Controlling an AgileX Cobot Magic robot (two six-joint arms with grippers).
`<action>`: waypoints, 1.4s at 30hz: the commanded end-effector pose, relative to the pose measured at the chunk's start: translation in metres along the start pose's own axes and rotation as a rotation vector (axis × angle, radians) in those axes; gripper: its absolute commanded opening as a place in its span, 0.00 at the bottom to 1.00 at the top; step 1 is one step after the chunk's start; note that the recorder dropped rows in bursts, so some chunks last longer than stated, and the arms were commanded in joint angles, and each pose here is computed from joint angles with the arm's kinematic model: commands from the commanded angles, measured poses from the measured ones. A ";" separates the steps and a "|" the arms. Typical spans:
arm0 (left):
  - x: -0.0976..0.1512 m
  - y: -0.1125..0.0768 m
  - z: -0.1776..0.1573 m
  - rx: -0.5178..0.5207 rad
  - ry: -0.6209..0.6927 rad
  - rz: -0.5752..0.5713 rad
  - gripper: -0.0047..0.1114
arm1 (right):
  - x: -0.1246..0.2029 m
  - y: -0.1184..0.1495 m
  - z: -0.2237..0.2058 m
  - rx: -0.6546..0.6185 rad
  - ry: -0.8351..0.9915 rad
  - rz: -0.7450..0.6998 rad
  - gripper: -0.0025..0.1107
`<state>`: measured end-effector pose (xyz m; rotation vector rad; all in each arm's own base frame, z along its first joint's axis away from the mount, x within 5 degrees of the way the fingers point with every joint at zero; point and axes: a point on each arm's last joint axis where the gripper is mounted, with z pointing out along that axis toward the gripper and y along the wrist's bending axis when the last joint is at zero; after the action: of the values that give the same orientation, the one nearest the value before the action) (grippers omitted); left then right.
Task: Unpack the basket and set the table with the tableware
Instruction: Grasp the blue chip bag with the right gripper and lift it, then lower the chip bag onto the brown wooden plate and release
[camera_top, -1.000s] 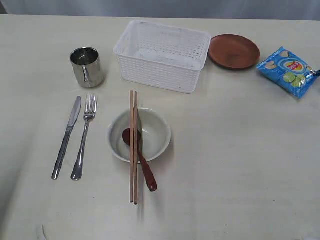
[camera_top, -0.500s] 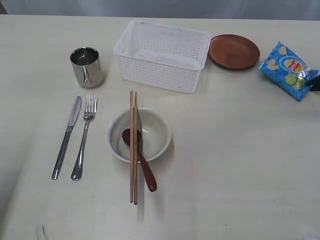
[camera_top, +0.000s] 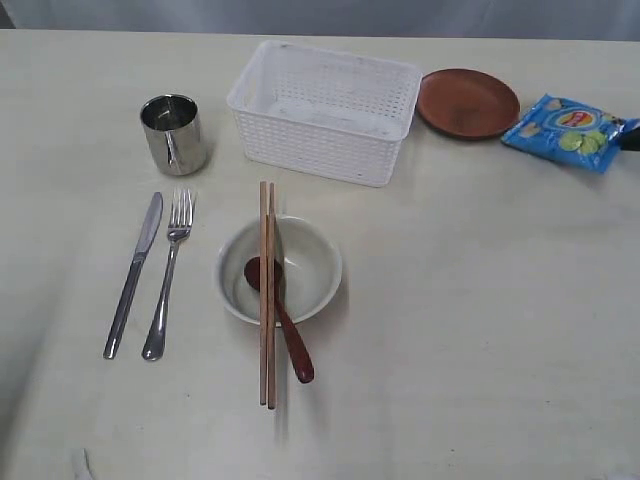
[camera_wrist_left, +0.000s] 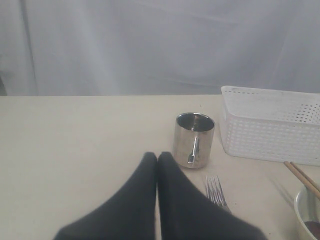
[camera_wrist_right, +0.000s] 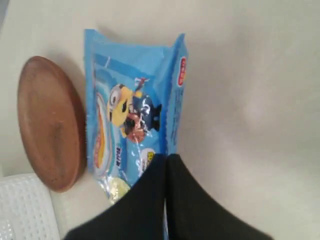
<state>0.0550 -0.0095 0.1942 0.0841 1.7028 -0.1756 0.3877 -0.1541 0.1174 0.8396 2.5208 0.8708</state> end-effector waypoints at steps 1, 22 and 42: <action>0.000 0.000 0.000 0.001 -0.007 0.000 0.04 | -0.004 0.020 -0.023 -0.046 -0.055 -0.041 0.02; 0.000 0.000 0.000 0.001 -0.007 0.000 0.04 | 0.006 0.199 -0.032 -0.421 -0.112 -0.415 0.02; 0.000 0.000 0.000 0.001 -0.007 0.000 0.04 | 0.005 0.197 0.049 -0.278 -0.003 -0.382 0.02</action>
<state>0.0550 -0.0095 0.1942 0.0841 1.7028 -0.1756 0.4906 -0.0017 0.2133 0.2634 2.3458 1.0412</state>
